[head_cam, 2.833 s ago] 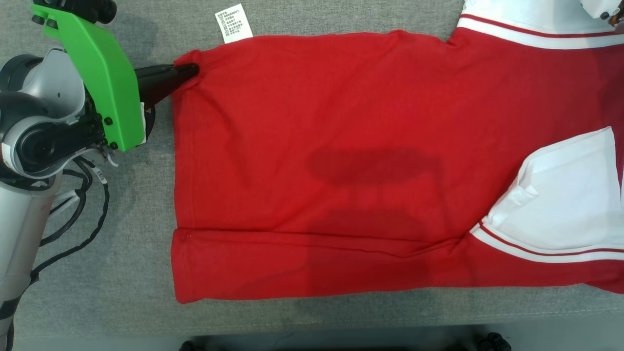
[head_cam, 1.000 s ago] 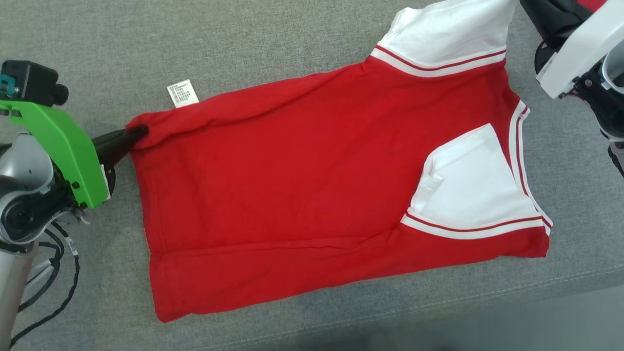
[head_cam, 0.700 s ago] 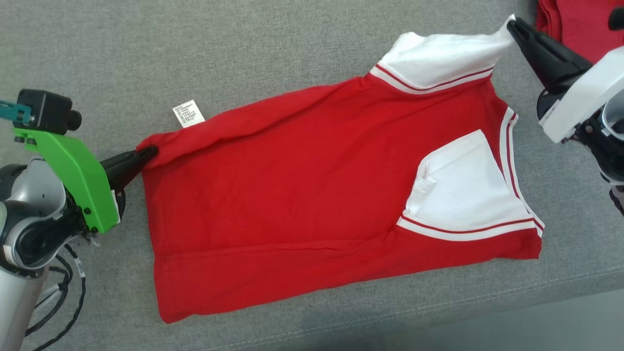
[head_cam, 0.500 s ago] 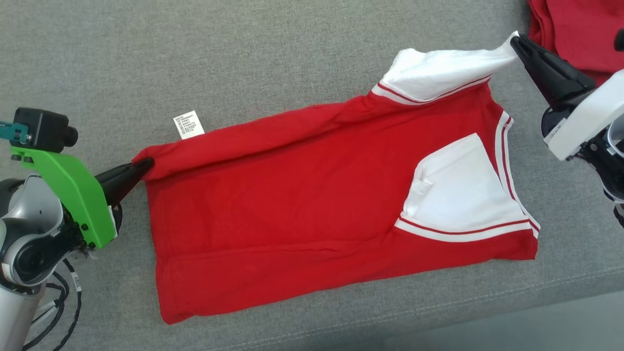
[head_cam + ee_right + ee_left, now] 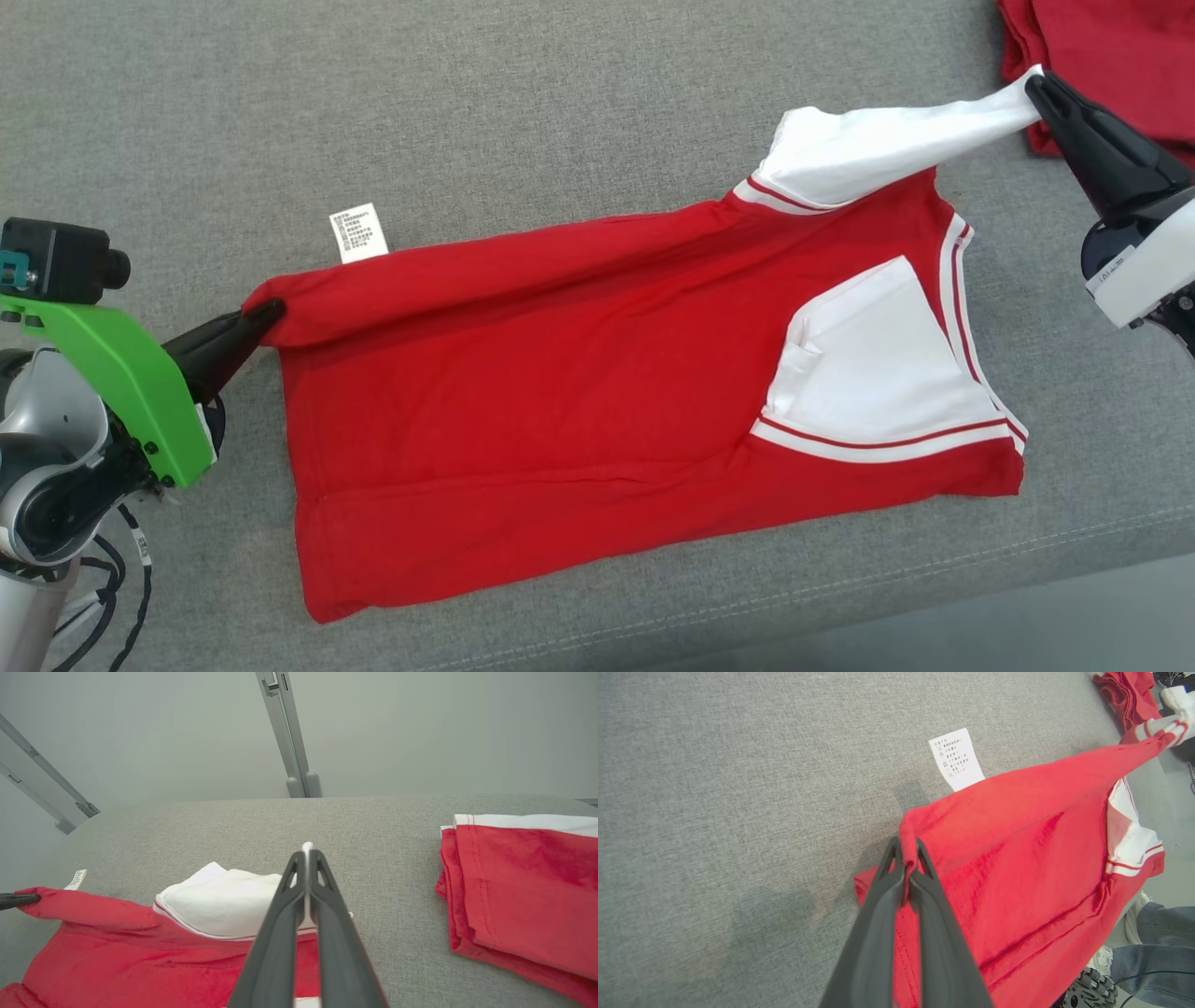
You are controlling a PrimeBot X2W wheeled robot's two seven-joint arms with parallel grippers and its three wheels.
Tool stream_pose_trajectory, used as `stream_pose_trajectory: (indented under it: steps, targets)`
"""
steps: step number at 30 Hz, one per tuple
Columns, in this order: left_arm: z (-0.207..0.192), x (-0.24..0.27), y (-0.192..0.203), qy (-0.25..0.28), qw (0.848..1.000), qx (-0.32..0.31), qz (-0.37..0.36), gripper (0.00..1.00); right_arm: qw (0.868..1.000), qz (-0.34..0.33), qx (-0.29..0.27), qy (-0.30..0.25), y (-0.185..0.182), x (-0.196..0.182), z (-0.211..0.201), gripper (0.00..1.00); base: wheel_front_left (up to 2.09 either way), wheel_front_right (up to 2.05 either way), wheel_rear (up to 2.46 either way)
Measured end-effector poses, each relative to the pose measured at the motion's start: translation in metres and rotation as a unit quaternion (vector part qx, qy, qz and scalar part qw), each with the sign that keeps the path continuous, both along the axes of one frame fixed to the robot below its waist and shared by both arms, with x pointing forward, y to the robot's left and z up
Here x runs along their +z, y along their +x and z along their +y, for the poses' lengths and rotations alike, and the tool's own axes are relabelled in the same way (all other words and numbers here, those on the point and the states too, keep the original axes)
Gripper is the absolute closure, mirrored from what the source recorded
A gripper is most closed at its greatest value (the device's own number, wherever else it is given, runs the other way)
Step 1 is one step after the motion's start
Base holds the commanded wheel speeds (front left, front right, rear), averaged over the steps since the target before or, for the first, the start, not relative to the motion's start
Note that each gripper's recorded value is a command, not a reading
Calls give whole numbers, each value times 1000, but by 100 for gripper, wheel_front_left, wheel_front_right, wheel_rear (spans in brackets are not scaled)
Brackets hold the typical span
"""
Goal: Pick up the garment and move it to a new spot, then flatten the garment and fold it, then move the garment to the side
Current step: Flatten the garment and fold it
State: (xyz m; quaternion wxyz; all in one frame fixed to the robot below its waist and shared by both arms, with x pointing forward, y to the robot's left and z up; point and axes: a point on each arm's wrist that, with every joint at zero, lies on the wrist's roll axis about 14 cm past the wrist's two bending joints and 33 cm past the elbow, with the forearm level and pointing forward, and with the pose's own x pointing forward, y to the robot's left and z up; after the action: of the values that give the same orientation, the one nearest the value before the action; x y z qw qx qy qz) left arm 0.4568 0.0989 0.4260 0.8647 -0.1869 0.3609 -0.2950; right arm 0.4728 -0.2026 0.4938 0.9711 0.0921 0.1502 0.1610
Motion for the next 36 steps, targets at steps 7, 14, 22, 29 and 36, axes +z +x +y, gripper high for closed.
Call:
stream_pose_trajectory:
  steps: [7,14,22,29,36]
  targets:
    - [0,-1,-4,-6,1000,2,-4,100,1000,1,4,2,-8,0,3,100,0,0,0]
    - [4,-3,-9,-8,1000,10,-9,100,1000,10,2,13,-23,-4,7,100,0,0,0]
    - [8,-10,-24,1,1000,14,-14,100,998,56,-19,34,-53,-27,6,100,0,0,0]
    - [8,-17,-45,-9,1000,27,-3,100,995,67,-54,42,-75,-31,-4,100,0,0,0]
    - [5,-15,-56,-23,999,36,-6,100,991,99,-69,50,-104,-43,-5,100,0,0,0]
